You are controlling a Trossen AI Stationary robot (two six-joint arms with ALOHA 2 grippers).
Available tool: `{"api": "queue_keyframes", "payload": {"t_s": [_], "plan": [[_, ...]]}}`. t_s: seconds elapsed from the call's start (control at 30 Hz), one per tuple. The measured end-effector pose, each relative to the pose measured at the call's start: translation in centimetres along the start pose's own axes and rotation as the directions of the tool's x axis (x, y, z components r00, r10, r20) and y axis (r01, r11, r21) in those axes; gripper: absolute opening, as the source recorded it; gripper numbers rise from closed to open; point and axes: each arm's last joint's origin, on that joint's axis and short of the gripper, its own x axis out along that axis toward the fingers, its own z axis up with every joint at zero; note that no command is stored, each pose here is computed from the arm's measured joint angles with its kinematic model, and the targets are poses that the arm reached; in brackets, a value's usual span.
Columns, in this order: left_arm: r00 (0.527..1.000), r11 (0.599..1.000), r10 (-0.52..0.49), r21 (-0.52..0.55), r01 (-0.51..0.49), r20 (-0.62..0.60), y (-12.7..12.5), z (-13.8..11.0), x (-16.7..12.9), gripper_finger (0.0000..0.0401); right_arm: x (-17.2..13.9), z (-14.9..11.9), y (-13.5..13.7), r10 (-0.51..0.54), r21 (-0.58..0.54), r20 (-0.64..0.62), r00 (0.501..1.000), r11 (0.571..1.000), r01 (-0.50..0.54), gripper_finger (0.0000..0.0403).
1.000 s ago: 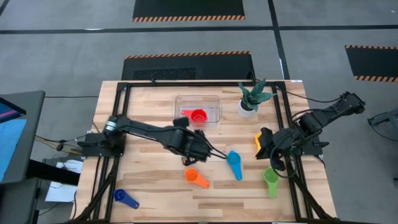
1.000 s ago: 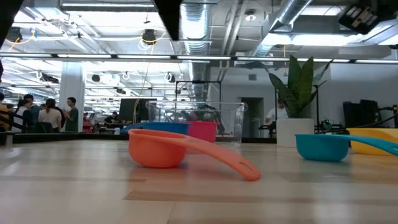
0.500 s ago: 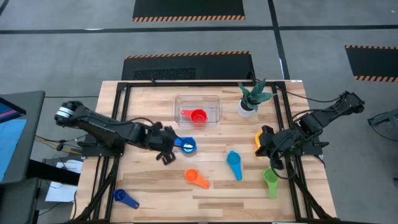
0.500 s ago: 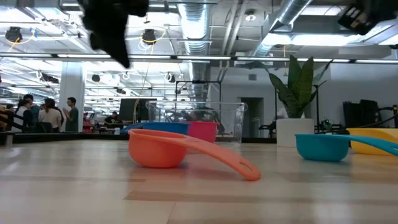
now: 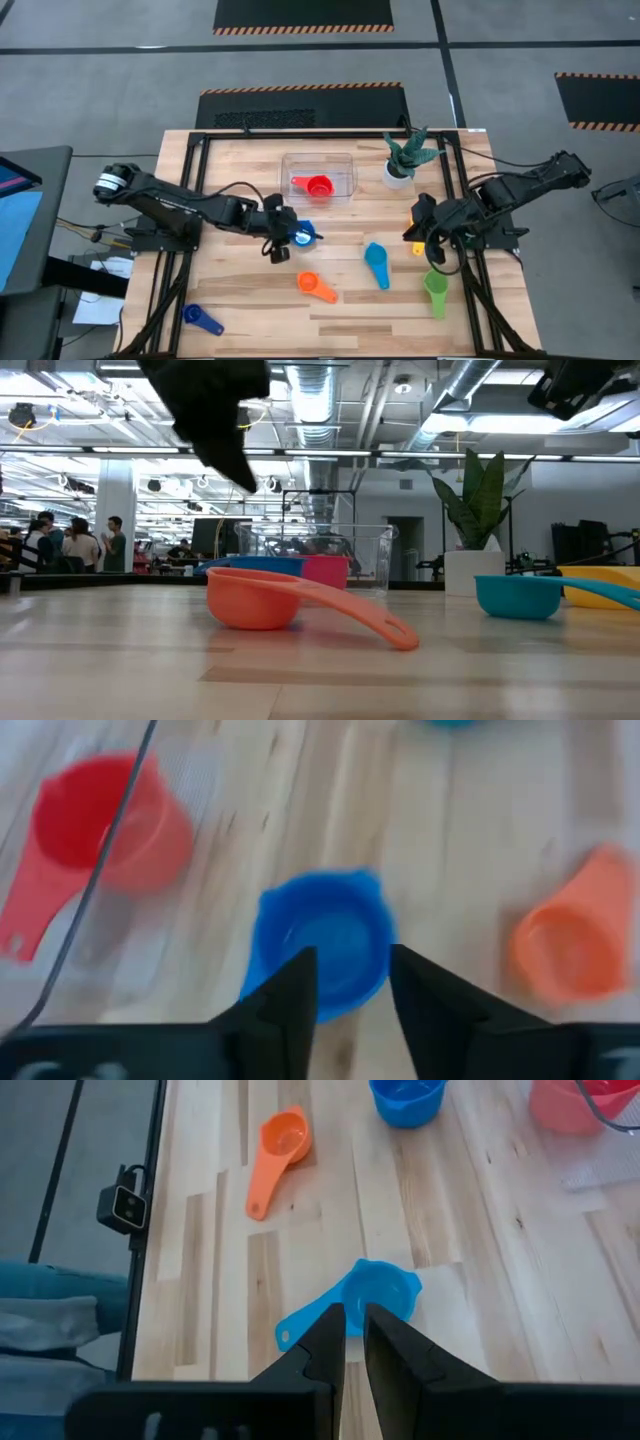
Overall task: Nest measuring cups in basket
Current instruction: Stack the blue measuring cup on top of the red measuring cup in the transparent bin
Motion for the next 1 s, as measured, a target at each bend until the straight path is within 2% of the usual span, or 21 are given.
{"api": "queue_keyframes", "payload": {"t_s": [0.2,0.3,0.47,0.67,0.8,0.9,1.0], "plan": [[1.000,0.987,-0.018,0.162,0.020,-0.012,-0.1,0.0,0.6,0.0170,0.0,-0.1,0.0,0.000,-0.003,-0.012,1.000,1.000,0.000,0.0066],[0.998,0.977,-0.069,0.202,0.068,0.001,-0.7,0.3,1.7,0.0179,0.0,-0.1,0.0,-0.001,-0.004,-0.013,1.000,1.000,0.001,0.0066],[0.993,0.956,-0.092,0.270,0.110,-0.080,-1.8,-0.1,4.7,0.0181,0.0,-0.3,-0.1,-0.012,-0.006,-0.033,0.999,1.000,0.012,0.0066],[0.990,0.950,-0.003,0.309,0.046,-0.137,-2.4,-0.2,7.8,0.0181,0.0,-0.3,-0.1,-0.010,-0.004,-0.031,0.999,1.000,0.010,0.0066],[0.980,0.932,-0.002,0.354,0.073,-0.197,-2.7,-1.0,9.6,0.0181,0.0,-0.3,-0.1,-0.011,0.000,-0.035,0.999,1.000,0.011,0.0066],[0.972,0.940,-0.010,0.329,0.090,-0.236,-2.9,-1.6,10.7,0.0181,0.0,-0.3,-0.1,-0.011,0.000,-0.037,0.999,1.000,0.011,0.0066],[0.969,0.974,0.003,0.219,0.054,-0.249,-3.0,-1.5,10.8,0.0168,0.0,-0.3,-0.1,-0.008,0.001,-0.038,0.999,1.000,0.008,0.0066]]}}
